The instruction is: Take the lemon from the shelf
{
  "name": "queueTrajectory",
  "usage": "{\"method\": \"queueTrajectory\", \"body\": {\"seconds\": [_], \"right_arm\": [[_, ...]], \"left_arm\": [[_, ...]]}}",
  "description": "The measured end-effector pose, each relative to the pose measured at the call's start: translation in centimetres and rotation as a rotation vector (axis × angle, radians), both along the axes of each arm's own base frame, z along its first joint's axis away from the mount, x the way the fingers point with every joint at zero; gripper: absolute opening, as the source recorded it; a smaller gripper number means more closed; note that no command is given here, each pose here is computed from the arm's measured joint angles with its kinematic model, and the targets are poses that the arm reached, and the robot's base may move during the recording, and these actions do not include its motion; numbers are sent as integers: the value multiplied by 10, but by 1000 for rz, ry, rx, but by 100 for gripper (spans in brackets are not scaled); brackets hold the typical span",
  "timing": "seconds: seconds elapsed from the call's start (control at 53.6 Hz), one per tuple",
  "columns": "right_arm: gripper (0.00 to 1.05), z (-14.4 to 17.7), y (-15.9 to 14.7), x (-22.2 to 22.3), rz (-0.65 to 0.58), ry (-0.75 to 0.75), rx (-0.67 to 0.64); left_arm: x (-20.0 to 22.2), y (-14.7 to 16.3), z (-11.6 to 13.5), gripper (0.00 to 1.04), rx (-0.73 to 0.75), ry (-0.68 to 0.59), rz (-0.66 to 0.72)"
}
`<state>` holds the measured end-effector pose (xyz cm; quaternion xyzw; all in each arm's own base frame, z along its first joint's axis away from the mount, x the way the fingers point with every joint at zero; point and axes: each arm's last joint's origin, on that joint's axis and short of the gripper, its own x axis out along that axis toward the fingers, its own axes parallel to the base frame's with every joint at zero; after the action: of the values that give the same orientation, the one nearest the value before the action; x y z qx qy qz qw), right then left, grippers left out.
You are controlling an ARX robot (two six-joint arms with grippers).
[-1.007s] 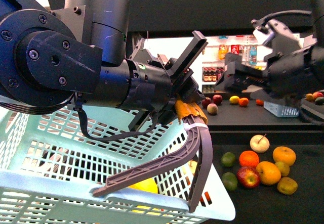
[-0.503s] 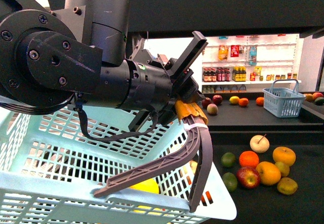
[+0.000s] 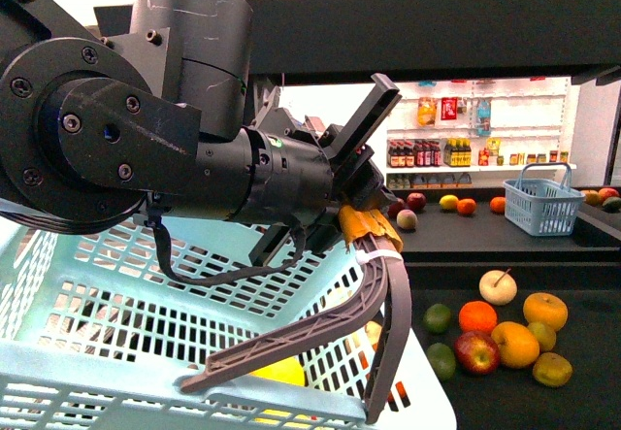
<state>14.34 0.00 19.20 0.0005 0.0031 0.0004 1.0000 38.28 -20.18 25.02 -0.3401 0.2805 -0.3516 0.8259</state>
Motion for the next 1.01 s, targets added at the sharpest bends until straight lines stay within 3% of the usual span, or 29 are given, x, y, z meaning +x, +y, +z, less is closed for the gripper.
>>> {"method": "queueTrajectory", "body": {"seconds": [1.007], "right_arm": [[2, -21, 0, -32, -1, -21, 0]], "left_arm": [[0, 0, 0, 7, 0, 0, 0]]}}
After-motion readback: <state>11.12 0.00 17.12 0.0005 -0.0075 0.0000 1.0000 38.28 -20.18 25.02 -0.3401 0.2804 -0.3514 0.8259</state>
